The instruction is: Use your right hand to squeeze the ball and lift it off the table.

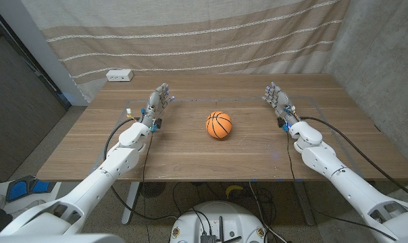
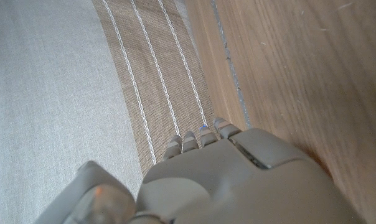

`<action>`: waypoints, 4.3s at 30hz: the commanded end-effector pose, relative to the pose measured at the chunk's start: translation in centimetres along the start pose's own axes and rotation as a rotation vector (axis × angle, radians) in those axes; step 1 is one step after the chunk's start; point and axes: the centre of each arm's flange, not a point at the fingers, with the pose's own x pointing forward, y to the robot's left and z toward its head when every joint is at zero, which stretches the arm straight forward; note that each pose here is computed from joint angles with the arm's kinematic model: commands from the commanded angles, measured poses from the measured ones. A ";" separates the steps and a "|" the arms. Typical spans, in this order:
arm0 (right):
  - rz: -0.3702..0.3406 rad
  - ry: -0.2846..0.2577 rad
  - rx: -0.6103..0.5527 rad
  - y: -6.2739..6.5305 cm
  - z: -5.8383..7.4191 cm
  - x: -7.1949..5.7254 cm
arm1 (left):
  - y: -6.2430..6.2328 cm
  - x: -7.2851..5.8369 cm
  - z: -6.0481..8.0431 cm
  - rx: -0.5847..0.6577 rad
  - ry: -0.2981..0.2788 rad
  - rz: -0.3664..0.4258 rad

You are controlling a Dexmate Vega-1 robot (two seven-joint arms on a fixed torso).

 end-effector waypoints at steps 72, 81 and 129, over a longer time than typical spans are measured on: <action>-0.030 -0.295 -0.365 0.3 10.8 -0.2 | -0.3 -0.2 0.2 0.001 -0.007 -0.006; -0.020 -0.331 -0.406 1.1 11.7 -0.5 | -0.3 -0.2 0.2 0.007 -0.007 -0.009; 0.073 -0.471 -0.678 5.9 15.9 -2.2 | -0.3 0.2 0.2 -0.001 -0.005 -0.017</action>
